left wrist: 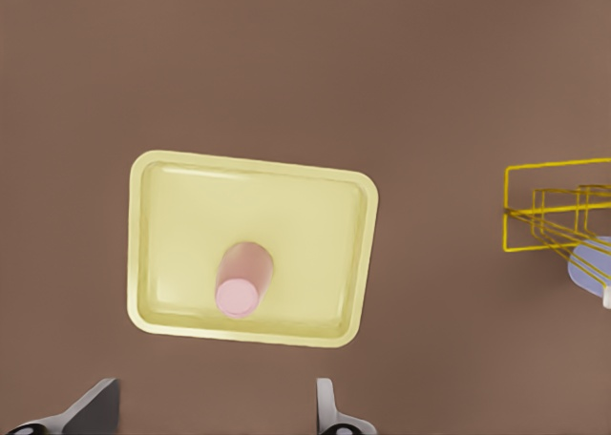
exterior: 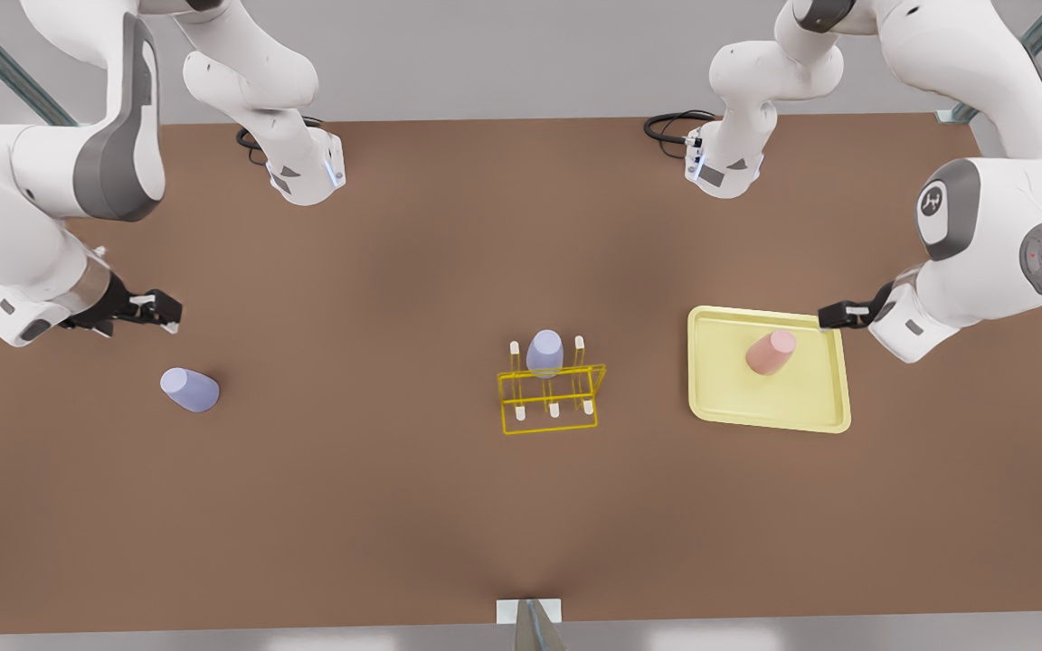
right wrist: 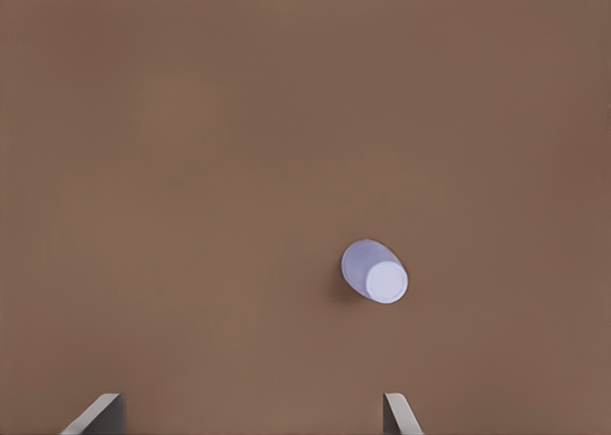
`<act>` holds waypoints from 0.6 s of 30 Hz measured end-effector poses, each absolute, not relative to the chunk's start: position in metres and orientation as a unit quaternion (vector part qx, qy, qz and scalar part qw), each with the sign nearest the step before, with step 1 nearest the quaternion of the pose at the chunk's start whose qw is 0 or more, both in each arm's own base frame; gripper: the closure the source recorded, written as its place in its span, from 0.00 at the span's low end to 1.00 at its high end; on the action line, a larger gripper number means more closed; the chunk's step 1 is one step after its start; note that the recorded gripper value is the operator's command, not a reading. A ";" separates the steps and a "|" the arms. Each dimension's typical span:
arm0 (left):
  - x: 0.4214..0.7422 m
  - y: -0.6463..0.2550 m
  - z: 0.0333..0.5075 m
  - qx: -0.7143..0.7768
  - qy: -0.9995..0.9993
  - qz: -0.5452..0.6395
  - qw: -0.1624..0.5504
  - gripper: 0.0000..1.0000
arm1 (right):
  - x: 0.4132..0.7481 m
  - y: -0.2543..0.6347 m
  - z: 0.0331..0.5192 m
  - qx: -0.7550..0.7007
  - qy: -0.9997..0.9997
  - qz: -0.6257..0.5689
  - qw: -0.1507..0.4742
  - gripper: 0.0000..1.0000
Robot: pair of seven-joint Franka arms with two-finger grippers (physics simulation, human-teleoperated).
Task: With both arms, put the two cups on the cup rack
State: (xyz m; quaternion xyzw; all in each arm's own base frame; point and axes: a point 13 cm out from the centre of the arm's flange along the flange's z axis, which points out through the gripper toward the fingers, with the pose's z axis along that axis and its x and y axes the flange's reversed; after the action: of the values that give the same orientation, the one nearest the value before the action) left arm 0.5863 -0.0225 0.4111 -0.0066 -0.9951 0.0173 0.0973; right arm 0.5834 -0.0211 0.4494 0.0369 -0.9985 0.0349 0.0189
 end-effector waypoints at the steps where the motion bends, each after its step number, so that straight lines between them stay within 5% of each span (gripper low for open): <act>1: 0.587 -0.023 0.410 -0.006 -0.995 0.018 0.096 0.00 | 0.585 -0.023 0.448 0.037 -0.999 0.034 0.018 0.00; 4: 0.558 -0.017 0.332 0.001 -0.988 0.017 0.152 0.00 | 0.592 -0.037 0.418 0.034 -0.998 0.035 0.038 0.00; 9: 0.493 0.006 0.184 0.027 -0.981 0.016 0.193 0.00 | 0.602 -0.151 0.269 -0.028 -0.994 0.015 0.107 0.00; 18: 0.484 0.027 0.098 0.048 -0.989 0.012 0.137 0.00 | 0.569 -0.162 0.164 -0.004 -0.997 -0.011 0.077 0.00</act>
State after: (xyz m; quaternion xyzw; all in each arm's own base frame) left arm 0.4844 0.0274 0.0983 0.0485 -0.9893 0.0119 0.1370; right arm 0.5687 -0.1622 0.1641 -0.0044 -0.9969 -0.0114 0.0771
